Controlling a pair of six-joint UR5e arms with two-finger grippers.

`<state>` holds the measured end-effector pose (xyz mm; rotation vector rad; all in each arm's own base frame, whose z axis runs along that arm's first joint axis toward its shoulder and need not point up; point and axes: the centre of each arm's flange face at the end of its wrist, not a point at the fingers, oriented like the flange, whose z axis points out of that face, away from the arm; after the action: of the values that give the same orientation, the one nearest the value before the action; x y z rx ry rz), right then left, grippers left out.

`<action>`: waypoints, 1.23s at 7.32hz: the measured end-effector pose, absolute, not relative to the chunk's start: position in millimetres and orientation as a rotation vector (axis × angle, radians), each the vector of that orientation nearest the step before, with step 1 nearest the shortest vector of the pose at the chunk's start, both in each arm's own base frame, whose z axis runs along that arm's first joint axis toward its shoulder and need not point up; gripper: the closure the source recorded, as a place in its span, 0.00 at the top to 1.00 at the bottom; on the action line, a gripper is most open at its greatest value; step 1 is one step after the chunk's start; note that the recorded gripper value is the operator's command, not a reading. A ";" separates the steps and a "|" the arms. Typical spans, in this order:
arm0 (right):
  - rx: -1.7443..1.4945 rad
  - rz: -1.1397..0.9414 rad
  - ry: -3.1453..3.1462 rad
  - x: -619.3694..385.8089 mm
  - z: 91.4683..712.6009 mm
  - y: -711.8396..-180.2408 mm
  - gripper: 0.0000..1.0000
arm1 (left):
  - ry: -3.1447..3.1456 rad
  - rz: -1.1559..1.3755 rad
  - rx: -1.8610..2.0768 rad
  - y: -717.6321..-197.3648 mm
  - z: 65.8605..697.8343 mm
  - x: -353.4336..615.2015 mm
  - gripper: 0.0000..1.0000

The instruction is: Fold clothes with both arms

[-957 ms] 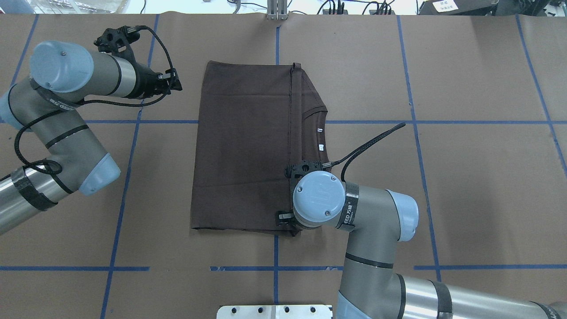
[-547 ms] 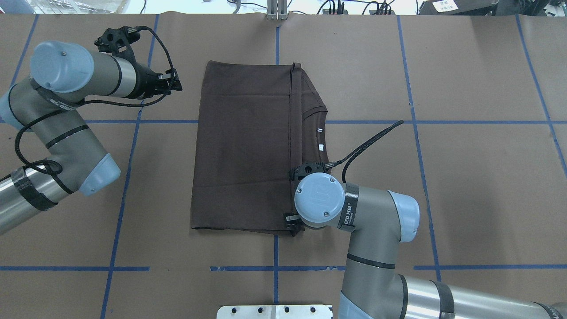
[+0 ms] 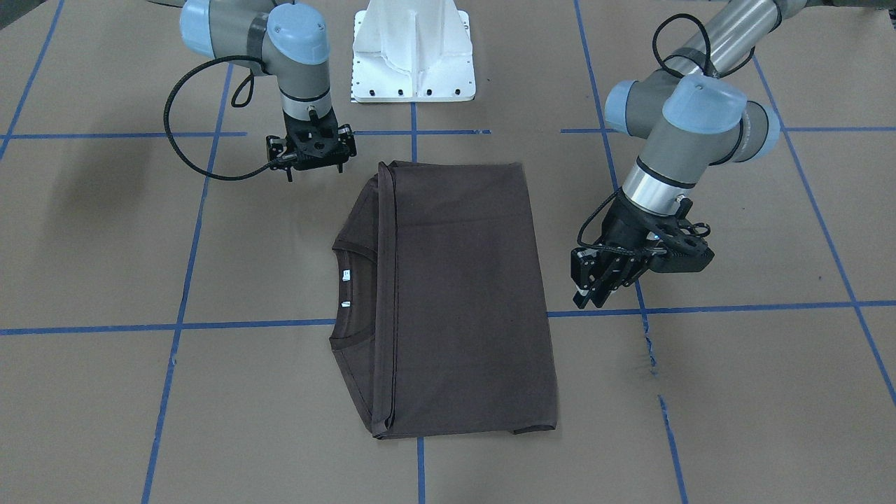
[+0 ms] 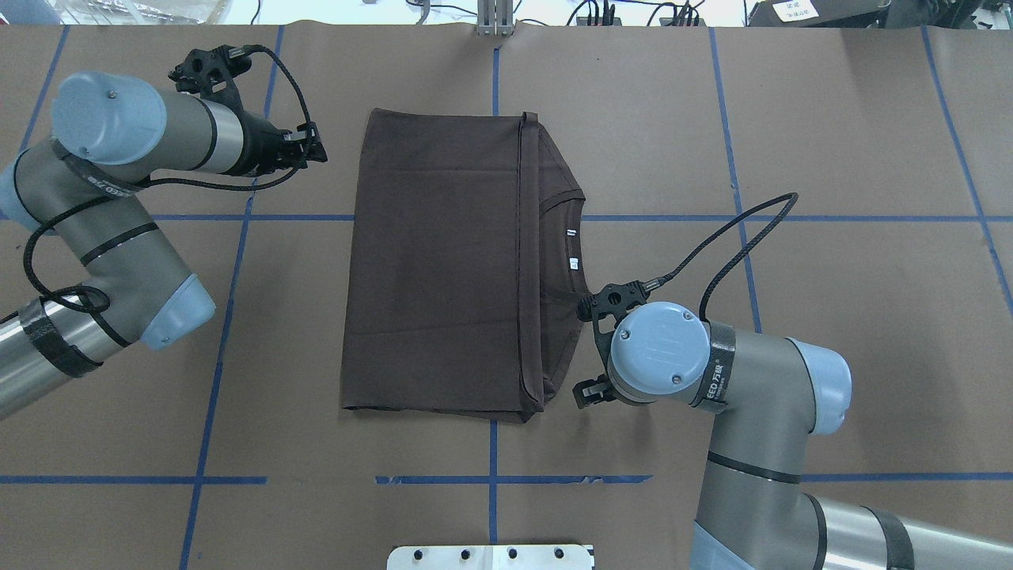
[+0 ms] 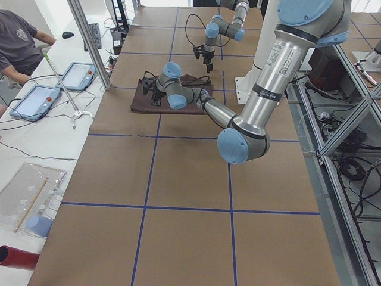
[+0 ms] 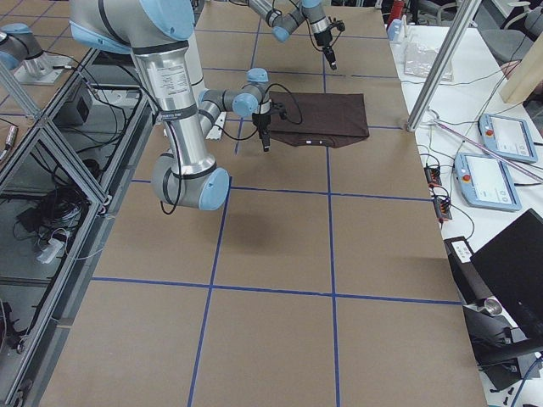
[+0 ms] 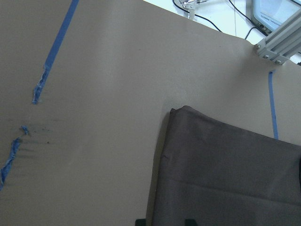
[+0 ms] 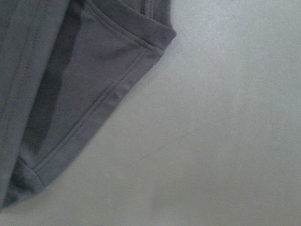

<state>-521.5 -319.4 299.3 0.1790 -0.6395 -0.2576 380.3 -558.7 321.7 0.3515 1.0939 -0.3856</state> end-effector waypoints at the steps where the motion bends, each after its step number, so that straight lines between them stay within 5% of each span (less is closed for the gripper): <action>1: 0.193 -0.258 -0.657 -525.9 285.3 -322.2 1.00 | 1.095 -0.384 0.351 -558.2 321.2 380.1 0.40; 5: 0.198 -0.226 -0.680 -595.6 225.3 -345.9 1.00 | 1.094 -0.384 0.347 -557.3 323.6 379.3 0.40; 9: 0.171 -0.246 -0.639 -617.0 242.0 -334.2 1.00 | 1.088 -0.390 0.341 -555.6 329.7 377.8 0.40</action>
<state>-617.0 -334.2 242.0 0.1707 -0.6395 -0.2456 377.8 -555.6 329.7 0.3408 1.0882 -0.3899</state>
